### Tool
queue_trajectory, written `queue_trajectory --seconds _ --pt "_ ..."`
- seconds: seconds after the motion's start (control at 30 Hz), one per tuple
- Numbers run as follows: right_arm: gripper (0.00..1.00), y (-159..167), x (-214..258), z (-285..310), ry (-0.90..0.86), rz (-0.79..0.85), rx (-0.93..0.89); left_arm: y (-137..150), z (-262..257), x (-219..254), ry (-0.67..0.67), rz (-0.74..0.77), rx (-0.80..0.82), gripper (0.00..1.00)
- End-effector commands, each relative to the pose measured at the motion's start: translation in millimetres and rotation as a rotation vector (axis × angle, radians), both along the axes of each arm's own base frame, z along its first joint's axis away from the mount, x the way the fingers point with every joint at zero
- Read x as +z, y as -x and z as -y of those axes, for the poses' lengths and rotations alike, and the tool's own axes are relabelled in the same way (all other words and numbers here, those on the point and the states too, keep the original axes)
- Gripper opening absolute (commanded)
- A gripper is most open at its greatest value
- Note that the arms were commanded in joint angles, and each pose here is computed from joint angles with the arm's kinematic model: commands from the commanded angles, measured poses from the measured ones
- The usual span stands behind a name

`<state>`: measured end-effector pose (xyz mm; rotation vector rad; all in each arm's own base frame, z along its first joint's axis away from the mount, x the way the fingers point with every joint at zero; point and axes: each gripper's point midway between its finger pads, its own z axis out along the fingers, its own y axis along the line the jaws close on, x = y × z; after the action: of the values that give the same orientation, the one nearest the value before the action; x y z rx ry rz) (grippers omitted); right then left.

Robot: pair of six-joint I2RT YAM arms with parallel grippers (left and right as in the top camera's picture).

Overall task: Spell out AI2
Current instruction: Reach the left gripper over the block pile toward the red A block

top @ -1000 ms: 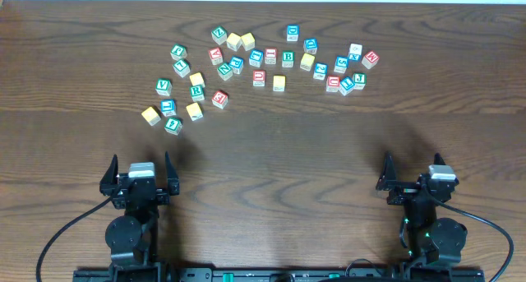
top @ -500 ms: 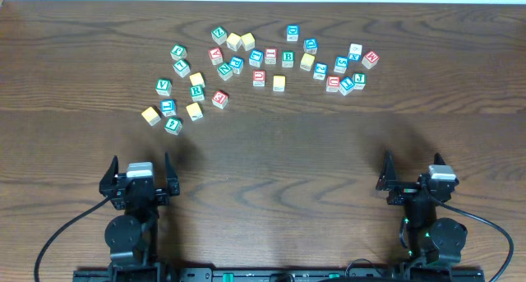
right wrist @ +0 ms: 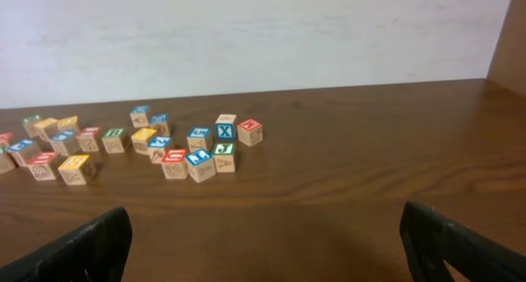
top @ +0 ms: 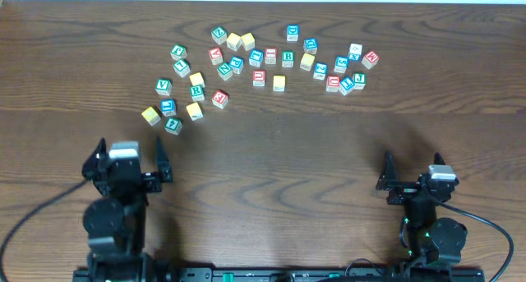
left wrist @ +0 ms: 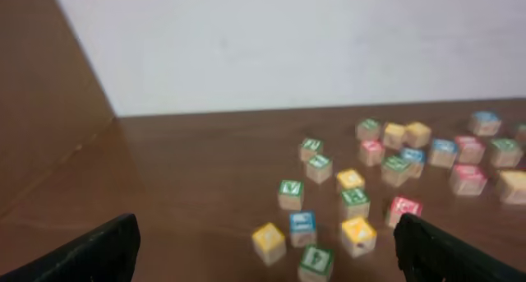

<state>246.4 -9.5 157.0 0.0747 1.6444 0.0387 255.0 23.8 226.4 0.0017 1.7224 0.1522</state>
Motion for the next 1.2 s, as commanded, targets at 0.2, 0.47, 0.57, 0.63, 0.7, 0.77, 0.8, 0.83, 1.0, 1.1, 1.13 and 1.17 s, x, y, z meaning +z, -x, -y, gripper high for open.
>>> queue_trajectory --seconds 0.2,0.47,0.57,0.63,0.7,0.77,0.8,0.83,1.0,1.1,1.13,1.17 --pt "0.99 0 0 0 0.008 0.001 0.002 -55 27 55 0.149 -0.26 -0.149 0.98" --pt "0.99 0 0 0 0.008 0.0 0.002 -109 25 66 0.209 -0.642 -0.134 0.97" --pt "0.99 0 0 0 0.008 0.001 0.002 -133 33 69 0.245 -0.738 -0.171 0.97" --pt "0.99 0 0 0 0.008 0.0 0.002 -150 41 72 0.257 -0.777 -0.199 0.98" --pt "0.99 0 0 0 0.008 0.001 0.002 -165 49 72 0.255 -0.794 -0.217 0.98" --pt "0.99 0 0 0 0.008 0.001 0.002 -177 65 73 0.275 -0.796 -0.266 0.98" --pt "0.99 0 0 0 0.008 0.0 0.002 -181 72 70 0.274 -0.798 -0.283 0.98" --pt "0.99 0 0 0 0.008 0.0 0.002 -189 78 68 0.273 -0.784 -0.3 0.97" --pt "0.99 0 0 0 0.008 0.0 0.002 -206 103 58 0.288 -0.775 -0.349 0.98" --pt "0.99 0 0 0 0.008 0.0 0.002 -229 100 50 0.356 -0.744 -0.214 0.86" --pt "0.99 0 0 0 0.008 0.001 0.002 -235 94 46 0.379 -0.736 -0.142 0.82" --pt "0.99 0 0 0 0.008 0.0 0.002 -243 91 41 0.394 -0.727 -0.087 0.81"
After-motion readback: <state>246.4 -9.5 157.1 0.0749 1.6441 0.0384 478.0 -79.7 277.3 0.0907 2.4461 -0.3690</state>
